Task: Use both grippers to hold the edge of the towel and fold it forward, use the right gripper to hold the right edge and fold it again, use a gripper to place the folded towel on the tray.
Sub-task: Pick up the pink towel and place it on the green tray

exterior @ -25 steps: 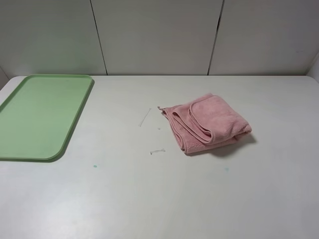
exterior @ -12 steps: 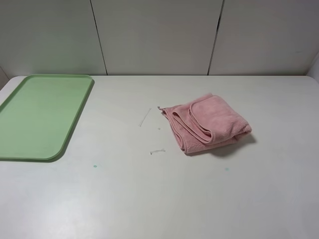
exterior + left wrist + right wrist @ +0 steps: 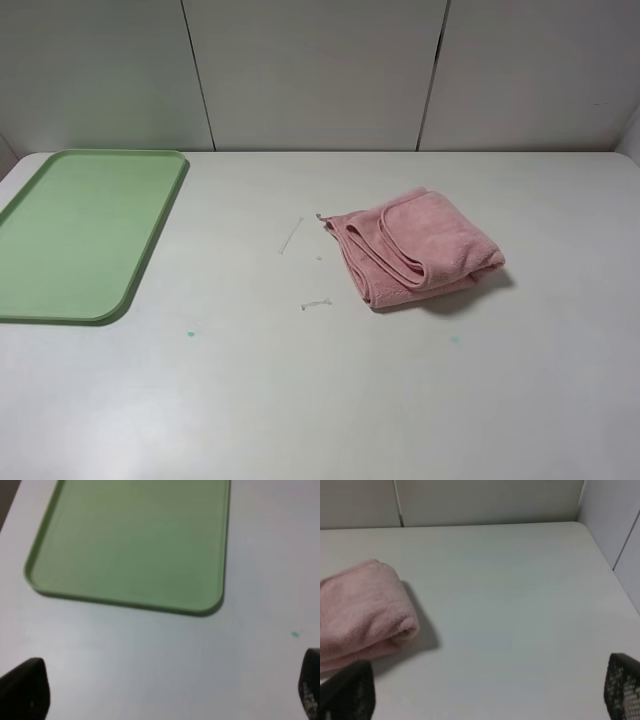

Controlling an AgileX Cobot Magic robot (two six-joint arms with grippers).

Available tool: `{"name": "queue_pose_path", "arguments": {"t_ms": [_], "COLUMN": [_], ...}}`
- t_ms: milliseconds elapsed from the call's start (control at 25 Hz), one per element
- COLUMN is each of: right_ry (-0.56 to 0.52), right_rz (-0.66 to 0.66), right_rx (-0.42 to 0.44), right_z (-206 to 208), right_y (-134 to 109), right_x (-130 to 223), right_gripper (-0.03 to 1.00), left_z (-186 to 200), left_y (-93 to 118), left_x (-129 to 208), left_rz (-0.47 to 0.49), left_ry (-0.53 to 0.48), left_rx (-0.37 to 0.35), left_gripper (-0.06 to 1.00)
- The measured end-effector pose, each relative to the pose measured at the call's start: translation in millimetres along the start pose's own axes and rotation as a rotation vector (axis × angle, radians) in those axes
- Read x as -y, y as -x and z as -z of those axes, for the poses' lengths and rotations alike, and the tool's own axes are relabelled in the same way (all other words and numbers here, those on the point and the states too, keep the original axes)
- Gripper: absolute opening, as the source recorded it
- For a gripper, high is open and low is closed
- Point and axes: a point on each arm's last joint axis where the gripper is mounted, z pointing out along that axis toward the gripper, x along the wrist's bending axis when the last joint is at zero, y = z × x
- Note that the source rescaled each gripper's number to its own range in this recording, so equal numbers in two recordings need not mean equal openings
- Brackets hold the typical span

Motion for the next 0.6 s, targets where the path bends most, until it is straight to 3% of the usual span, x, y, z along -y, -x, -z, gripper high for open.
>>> {"name": "queue_pose_path", "arguments": {"t_ms": [200,440,600], "right_ry": [0.0,0.0,0.0], "right_rz": [0.0,0.0,0.0], "right_rx": [0.0,0.0,0.0], "right_z": [0.0,0.0,0.0], "right_y": [0.0,0.0,0.0], "right_x": [0.0,0.0,0.0], "right_gripper": [1.0,1.0,1.0], "left_z": [-39.4,-94.1,-126.9], "left_y": [17.4,40.8,64.5], "left_x": [-46.9,-91.5,-112.2], "left_rz": [-0.026,-0.143,-0.201], "left_ry": [-0.071,-0.222,-0.259], "left_rx": [0.113,0.289,0.367], "left_gripper": [1.0,1.0,1.0]}}
